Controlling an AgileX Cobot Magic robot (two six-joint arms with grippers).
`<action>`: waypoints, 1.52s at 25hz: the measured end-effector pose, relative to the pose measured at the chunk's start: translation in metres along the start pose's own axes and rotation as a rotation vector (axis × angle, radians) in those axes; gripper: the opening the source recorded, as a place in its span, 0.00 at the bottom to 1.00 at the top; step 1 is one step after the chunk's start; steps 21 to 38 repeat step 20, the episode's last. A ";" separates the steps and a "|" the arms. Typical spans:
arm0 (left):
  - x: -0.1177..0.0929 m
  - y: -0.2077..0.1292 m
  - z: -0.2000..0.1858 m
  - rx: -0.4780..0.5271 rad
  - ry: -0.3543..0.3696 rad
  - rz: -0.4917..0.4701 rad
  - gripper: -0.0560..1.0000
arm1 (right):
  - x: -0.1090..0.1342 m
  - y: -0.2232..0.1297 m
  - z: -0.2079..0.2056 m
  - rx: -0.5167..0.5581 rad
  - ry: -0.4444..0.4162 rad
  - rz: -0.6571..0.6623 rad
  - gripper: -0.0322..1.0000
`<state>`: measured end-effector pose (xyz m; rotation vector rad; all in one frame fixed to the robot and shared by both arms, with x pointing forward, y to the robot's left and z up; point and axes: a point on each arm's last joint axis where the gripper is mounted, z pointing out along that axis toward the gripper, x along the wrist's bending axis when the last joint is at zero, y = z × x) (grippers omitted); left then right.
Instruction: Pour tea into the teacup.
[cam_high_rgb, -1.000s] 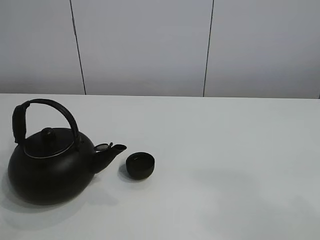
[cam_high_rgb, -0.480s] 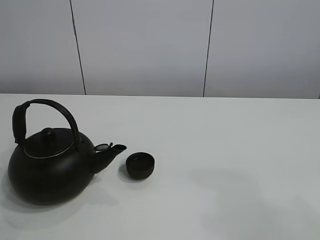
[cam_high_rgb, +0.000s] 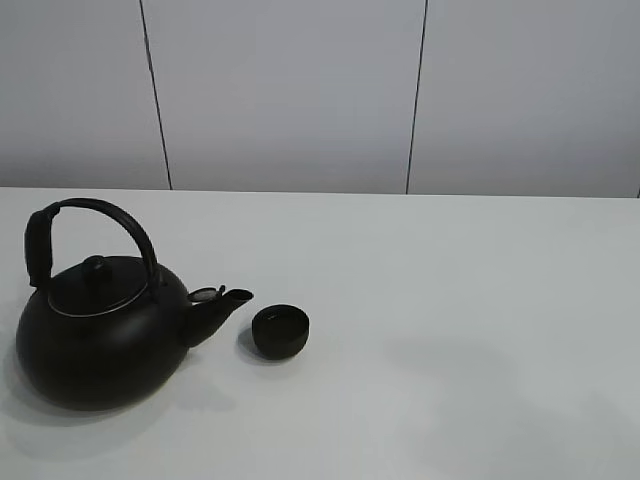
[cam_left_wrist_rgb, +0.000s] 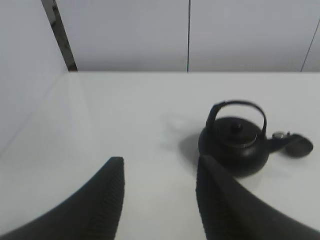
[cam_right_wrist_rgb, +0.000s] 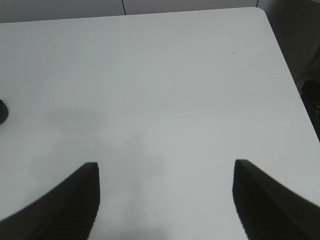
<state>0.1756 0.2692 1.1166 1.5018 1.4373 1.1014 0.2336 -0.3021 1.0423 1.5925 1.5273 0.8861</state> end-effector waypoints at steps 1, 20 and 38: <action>0.001 -0.009 0.014 0.058 -0.009 -0.011 0.37 | 0.000 0.000 0.000 0.000 0.000 0.000 0.53; 0.013 -0.052 0.077 0.184 -0.102 0.025 0.37 | 0.000 0.000 0.000 0.000 0.000 0.000 0.53; 0.013 -0.052 0.077 0.184 -0.102 0.025 0.37 | 0.000 0.000 0.000 0.000 0.000 0.000 0.53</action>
